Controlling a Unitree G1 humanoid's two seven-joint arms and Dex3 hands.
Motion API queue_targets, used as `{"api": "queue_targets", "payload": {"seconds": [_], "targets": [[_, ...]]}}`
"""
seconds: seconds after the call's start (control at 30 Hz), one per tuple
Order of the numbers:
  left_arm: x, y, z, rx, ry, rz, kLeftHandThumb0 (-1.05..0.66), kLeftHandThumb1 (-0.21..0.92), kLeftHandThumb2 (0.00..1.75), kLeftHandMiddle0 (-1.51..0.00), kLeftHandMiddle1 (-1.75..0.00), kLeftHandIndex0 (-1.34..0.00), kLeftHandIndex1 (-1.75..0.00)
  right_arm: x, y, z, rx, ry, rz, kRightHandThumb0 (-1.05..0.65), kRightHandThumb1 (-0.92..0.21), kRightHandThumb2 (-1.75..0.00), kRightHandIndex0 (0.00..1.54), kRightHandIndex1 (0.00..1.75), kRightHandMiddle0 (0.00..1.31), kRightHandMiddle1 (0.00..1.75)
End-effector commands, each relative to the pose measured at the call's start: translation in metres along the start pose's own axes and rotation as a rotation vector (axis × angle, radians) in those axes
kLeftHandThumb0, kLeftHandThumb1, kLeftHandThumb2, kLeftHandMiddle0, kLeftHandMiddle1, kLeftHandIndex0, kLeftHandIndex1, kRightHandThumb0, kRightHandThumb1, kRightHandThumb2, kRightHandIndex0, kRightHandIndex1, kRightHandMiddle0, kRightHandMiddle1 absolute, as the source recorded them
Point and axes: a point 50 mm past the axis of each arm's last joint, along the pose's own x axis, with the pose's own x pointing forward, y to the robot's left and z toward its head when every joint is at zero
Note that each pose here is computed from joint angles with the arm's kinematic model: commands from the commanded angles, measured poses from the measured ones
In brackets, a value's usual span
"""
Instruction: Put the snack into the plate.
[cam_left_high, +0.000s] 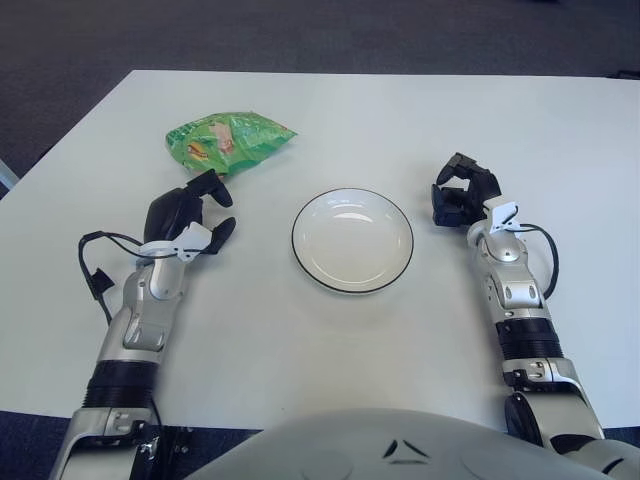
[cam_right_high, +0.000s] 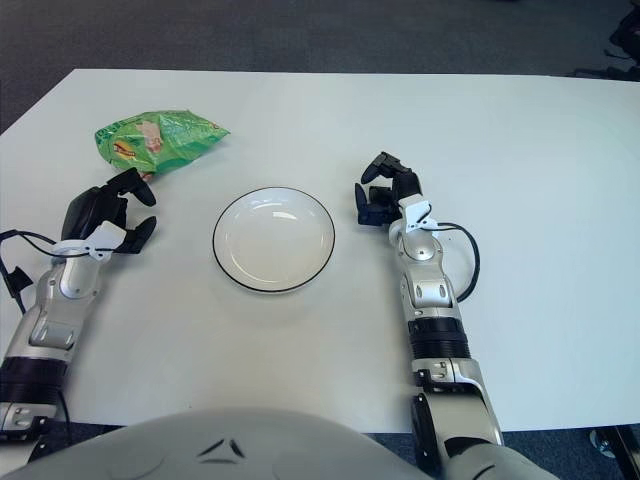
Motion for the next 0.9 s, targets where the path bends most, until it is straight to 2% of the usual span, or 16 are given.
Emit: {"api": "queue_targets", "payload": {"seconds": [0.0, 0.17, 0.6, 0.87], "targets": [[0.0, 0.013, -0.007, 0.052, -0.019, -0.014, -0.52, 0.23, 1.42, -1.36, -1.75, -0.68, -1.75, -0.014, 0.007, -0.035, -0.019, 0.169, 0.03, -0.51, -0.24, -1.41, 1.33, 1.75, 0.68, 1.75], [0.001, 0.02, -0.008, 0.078, -0.047, -0.006, -0.51, 0.24, 1.41, -1.36, -1.75, -0.67, -1.75, -0.014, 0.007, -0.035, -0.022, 0.166, 0.036, -0.51, -0.25, -1.4, 1.33, 1.75, 0.67, 1.75], [0.01, 0.047, 0.006, 0.12, -0.118, 0.076, -0.51, 0.25, 1.4, -1.35, -1.75, -0.67, -1.75, -0.012, 0.007, -0.036, -0.024, 0.158, 0.046, -0.51, -0.26, -1.39, 1.33, 1.75, 0.67, 1.75], [0.023, 0.067, 0.012, 0.155, -0.122, 0.083, -0.5, 0.26, 1.39, -1.33, -1.75, -0.66, -1.75, -0.011, 0.007, -0.037, -0.039, 0.153, 0.052, -0.5, -0.26, -1.38, 1.33, 1.75, 0.66, 1.75]]}}
